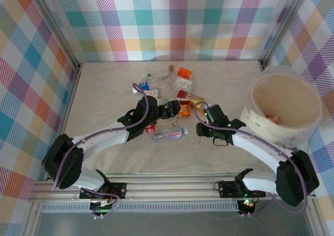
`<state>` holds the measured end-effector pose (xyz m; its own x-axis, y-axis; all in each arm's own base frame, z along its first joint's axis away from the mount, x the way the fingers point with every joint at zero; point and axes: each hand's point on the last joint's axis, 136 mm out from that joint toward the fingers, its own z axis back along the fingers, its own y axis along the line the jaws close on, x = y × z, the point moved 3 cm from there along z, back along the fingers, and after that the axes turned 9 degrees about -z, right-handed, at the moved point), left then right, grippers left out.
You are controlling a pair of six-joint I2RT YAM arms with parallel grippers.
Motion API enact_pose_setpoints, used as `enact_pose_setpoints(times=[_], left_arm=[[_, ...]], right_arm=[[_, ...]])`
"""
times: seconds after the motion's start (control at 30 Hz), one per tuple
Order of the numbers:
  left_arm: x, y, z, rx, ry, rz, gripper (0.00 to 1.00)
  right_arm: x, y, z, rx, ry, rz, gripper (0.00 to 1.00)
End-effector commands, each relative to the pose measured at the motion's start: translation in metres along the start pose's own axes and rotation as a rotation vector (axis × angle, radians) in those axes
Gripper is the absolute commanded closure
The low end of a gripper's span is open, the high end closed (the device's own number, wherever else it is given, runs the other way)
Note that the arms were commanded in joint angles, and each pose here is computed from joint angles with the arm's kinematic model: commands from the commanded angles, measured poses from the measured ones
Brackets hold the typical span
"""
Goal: Put the plastic bottles in the bin
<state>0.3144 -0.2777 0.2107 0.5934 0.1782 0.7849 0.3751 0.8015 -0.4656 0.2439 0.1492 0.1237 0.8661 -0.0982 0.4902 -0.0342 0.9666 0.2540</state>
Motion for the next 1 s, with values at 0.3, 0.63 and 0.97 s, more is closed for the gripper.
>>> enact_pose_setpoints(times=[0.3,0.63,0.97], left_arm=[[0.036,-0.053,0.018,-0.260,-0.086,-0.056,0.00],[0.045,-0.059,0.021,-0.273,-0.097,-0.070,0.00],[0.042,-0.055,0.009,-0.238,-0.083,-0.039,0.00]], right_arm=[[0.081,0.049,0.077,0.235,-0.316,-0.063,0.61],[0.131,0.045,0.162,0.132,-0.591,0.121,0.62],[0.158,0.012,0.230,-0.106,-0.852,0.218,0.63]])
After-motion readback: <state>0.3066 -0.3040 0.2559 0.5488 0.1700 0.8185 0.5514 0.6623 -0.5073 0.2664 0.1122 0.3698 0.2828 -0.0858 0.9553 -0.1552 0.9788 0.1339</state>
